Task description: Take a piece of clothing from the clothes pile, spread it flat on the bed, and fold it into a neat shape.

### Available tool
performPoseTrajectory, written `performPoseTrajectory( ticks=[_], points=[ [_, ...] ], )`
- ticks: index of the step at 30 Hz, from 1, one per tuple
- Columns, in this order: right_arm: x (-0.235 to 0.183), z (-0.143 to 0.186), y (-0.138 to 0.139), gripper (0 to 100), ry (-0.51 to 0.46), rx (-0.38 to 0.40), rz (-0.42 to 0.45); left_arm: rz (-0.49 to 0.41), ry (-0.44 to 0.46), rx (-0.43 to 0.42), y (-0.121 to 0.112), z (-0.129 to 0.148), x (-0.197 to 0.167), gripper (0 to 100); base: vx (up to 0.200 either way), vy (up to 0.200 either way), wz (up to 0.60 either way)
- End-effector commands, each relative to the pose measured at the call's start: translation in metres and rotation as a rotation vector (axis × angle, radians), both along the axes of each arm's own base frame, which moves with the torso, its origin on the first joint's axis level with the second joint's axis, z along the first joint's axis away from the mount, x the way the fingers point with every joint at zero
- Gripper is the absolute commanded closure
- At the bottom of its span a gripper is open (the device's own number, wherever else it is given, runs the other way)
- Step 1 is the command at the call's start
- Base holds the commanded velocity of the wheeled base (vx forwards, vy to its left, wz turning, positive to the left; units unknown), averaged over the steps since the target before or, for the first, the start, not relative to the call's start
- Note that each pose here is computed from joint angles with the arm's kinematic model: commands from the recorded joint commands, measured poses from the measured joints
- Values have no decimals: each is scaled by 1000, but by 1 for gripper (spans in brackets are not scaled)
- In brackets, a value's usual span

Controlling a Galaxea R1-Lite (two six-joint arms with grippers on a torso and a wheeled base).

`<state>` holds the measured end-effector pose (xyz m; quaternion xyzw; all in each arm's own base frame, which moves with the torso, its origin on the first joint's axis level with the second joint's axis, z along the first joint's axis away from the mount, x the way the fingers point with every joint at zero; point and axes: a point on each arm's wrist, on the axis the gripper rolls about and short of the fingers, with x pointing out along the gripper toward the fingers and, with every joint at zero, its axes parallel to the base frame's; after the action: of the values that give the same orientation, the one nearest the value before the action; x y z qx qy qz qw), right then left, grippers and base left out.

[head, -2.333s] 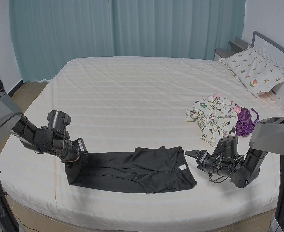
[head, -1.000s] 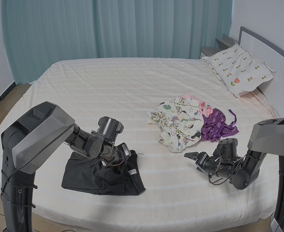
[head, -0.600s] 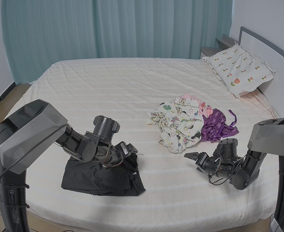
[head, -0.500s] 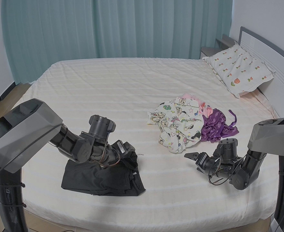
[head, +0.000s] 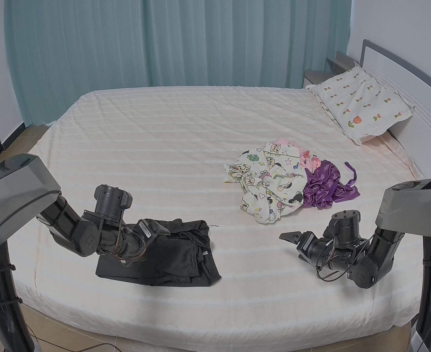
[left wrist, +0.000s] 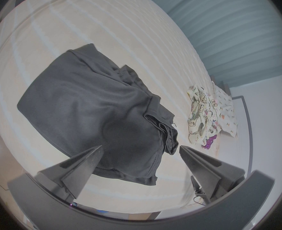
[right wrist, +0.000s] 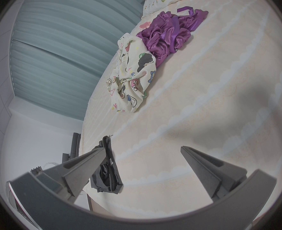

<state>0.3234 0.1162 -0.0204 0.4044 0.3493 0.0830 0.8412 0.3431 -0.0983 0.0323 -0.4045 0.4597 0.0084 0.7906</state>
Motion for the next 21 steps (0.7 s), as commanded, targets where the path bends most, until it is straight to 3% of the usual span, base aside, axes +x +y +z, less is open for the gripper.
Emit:
performPoseTrajectory(
  ticks=[1,8,17,21],
  points=[
    [-1,-1,4,0,-2,-4,12,29,-20,-40,18,9,6,0,0,0,0],
    [-3,19,18,0,-65,14,35,76,-1,-85,50,8,6,0,0,200,0],
    [-3,24,62,0,-121,5,98,141,-5,-116,87,-1,16,0,0,200,0],
    [-9,27,86,0,-128,-16,123,113,-37,-141,91,-6,18,0,0,200,0]
  ],
)
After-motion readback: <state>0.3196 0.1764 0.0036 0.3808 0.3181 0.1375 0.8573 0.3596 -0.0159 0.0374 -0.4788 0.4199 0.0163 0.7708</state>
